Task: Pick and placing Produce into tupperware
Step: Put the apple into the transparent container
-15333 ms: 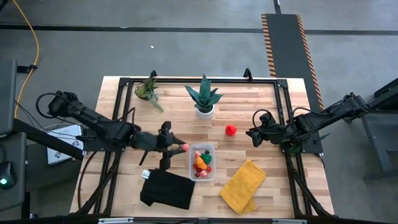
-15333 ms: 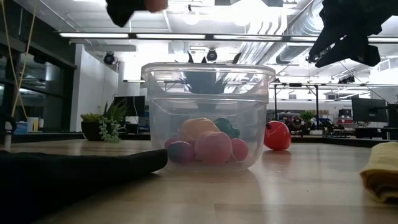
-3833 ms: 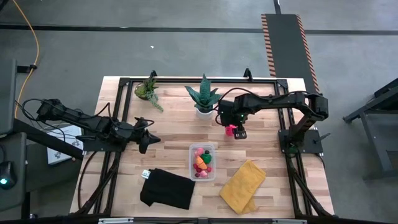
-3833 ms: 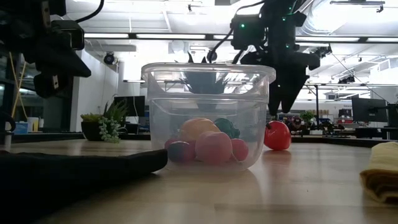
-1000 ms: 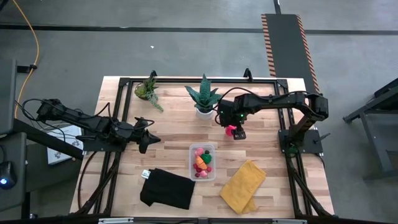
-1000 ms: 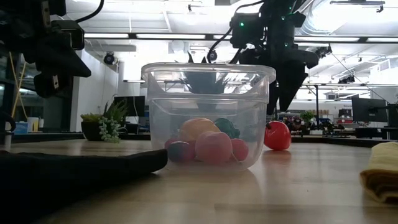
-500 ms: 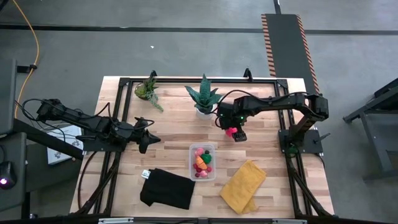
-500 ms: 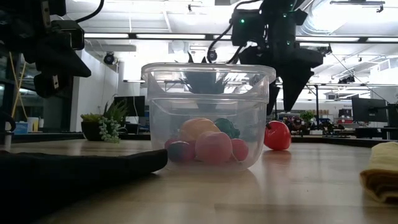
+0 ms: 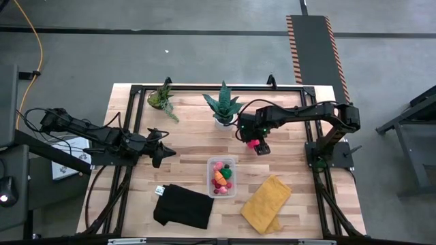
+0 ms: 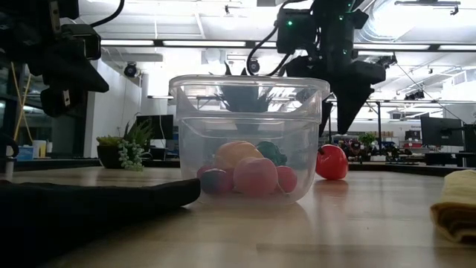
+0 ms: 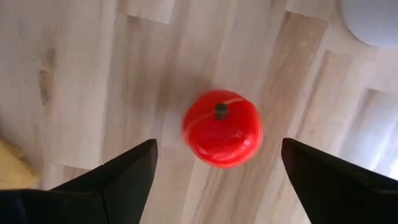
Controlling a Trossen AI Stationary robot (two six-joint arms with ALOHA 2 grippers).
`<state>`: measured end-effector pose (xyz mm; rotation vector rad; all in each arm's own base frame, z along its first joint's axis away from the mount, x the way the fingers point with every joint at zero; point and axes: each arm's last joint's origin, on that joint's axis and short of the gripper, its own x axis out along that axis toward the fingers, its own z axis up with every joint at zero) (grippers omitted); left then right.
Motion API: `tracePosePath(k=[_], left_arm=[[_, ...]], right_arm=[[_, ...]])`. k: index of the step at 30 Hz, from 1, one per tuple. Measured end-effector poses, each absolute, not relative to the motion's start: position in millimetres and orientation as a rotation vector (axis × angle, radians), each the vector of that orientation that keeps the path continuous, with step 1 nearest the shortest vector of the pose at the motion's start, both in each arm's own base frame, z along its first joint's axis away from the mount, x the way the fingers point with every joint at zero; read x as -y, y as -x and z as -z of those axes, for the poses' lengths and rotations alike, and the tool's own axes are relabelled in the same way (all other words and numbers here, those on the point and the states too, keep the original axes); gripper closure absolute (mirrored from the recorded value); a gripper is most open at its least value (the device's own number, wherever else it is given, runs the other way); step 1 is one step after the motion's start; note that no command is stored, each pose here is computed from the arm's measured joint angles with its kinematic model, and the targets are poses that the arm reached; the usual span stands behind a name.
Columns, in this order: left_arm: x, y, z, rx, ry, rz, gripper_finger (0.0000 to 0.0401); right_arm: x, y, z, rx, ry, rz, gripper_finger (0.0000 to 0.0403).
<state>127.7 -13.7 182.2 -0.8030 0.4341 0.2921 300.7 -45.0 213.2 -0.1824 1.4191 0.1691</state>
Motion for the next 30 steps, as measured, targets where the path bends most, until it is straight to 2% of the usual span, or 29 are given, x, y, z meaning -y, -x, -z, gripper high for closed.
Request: tracePosePath(k=[25,30], left_arm=[[13.7,-127.7,-182.2,-0.434,0.803,-0.292,0.04],[13.7,-127.7,-182.2,-0.434,0.803,-0.292,0.04]], right_arm=[[56.4,-305.1,-198.4,-1.457,0.15,-0.157,0.0068],[57.4,-298.5,-183.4,-1.46,0.092,-0.143,0.0068]])
